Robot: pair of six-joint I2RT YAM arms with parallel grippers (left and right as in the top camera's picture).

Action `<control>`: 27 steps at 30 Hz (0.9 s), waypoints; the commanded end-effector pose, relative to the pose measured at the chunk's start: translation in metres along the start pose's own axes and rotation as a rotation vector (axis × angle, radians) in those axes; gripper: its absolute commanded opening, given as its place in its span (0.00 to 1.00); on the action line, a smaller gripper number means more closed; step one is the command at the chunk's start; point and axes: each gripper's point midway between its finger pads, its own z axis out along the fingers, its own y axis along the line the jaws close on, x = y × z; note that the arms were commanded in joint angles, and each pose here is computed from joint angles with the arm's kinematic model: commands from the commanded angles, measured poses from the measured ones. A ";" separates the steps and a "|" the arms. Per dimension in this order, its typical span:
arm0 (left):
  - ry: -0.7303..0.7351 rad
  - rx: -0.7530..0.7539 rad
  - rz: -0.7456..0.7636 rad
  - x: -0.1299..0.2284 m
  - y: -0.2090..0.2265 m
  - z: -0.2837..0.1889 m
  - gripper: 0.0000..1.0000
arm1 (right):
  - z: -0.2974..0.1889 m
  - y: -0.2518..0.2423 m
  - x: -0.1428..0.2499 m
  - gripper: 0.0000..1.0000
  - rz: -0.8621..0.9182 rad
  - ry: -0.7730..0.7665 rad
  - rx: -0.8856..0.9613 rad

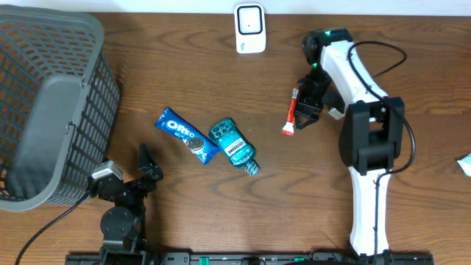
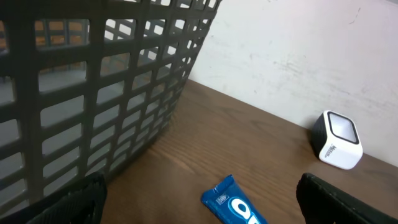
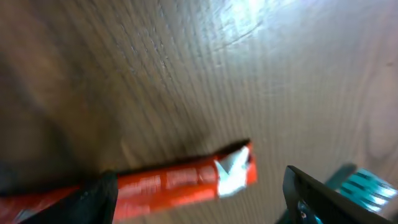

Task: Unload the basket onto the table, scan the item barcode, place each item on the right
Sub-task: 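Grasp the red stick and lift it with the right gripper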

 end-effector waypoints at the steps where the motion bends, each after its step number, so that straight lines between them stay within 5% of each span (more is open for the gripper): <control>1: 0.035 -0.016 0.017 0.015 0.006 0.002 0.98 | 0.026 -0.001 0.009 0.80 0.008 0.006 0.055; 10: 0.036 -0.016 0.017 0.015 0.006 0.002 0.98 | 0.059 0.023 0.027 0.82 -0.086 -0.057 -0.049; 16: 0.036 -0.016 0.017 0.015 0.006 0.002 0.98 | 0.054 0.064 0.042 0.81 -0.568 -0.224 -0.266; 27: 0.036 -0.016 0.017 0.015 0.006 0.002 0.98 | 0.048 0.037 0.022 0.81 -0.568 -0.274 -0.152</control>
